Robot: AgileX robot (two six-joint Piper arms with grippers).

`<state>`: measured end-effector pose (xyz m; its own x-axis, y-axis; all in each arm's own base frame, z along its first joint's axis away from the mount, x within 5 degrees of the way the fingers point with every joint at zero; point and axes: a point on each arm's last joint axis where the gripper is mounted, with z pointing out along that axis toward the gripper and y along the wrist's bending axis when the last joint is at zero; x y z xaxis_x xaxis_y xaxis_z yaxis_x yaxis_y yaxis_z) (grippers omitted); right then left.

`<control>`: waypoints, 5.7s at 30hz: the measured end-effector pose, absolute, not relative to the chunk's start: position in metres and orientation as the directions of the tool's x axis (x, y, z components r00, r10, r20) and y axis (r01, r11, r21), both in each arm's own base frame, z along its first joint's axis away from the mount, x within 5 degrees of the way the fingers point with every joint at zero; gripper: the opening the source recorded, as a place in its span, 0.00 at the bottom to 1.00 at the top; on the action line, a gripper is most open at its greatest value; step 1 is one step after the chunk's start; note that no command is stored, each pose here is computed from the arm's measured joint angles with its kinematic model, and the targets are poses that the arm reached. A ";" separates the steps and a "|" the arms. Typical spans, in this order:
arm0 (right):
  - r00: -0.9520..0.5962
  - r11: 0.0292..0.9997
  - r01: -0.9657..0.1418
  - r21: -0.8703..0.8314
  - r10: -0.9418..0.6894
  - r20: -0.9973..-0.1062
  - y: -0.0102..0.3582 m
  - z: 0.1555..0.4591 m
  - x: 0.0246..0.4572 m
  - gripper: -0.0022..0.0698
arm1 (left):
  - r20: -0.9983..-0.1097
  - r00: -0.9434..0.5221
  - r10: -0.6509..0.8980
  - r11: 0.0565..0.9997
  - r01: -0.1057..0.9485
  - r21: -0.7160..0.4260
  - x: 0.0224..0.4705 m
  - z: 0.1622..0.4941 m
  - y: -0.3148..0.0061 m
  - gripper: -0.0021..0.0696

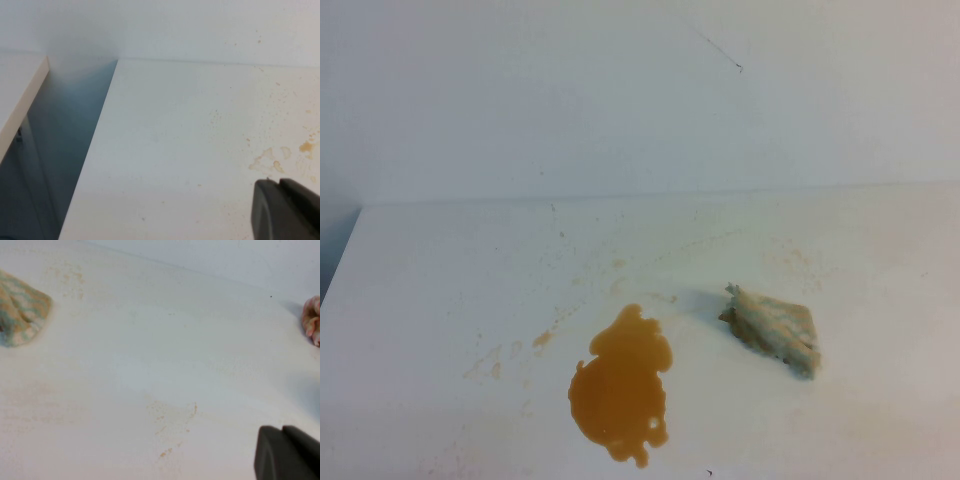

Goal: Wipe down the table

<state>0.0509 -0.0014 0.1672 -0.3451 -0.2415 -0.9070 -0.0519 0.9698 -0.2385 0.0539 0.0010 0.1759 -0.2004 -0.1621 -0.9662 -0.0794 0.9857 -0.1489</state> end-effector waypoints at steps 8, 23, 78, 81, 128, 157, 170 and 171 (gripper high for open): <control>-0.345 0.970 -0.052 -0.239 -0.242 -0.907 -0.001 0.167 0.051 0.03 | -0.966 -0.200 -0.162 0.986 -0.079 -0.149 0.054 0.176 0.001 0.03; -0.345 0.970 -0.052 -0.239 -0.242 -0.907 -0.001 0.167 0.051 0.03 | -0.966 -0.200 -0.162 0.986 -0.079 -0.149 0.054 0.176 0.001 0.03; -0.633 0.903 -0.424 -0.070 -0.350 -0.691 0.044 0.300 0.281 0.04 | -0.966 -0.200 -0.162 0.986 -0.079 -0.149 0.054 0.176 0.001 0.03; -0.621 0.828 -0.555 -0.080 -0.477 -0.622 0.074 0.291 0.306 0.15 | -0.966 -0.200 -0.162 0.986 -0.079 -0.149 0.054 0.176 0.001 0.03; -0.438 0.098 -0.835 0.542 -0.715 -0.545 0.283 0.214 0.327 0.08 | -0.966 -0.200 -0.162 0.986 -0.079 -0.149 0.054 0.176 0.001 0.03; -0.323 0.094 -0.861 0.500 -0.860 -0.396 0.307 0.186 0.300 0.45 | -0.966 -0.200 -0.162 0.986 -0.079 -0.149 0.054 0.176 0.001 0.03; -0.152 0.075 -0.952 0.296 -0.957 -0.248 0.338 0.148 0.275 0.44 | -0.966 -0.200 -0.162 0.986 -0.079 -0.149 0.054 0.176 0.001 0.03; -0.158 0.084 -0.956 0.282 -0.955 -0.249 0.340 0.146 0.275 0.44 | -0.966 -0.200 -0.162 0.986 -0.079 -0.149 0.054 0.176 0.001 0.03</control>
<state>0.2749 0.3401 0.1463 -0.1581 -0.9555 -0.2492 -0.9556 0.0845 0.2823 0.0539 0.0010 0.1759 -0.2004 -0.1621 -0.9662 -0.0794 0.9857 -0.1489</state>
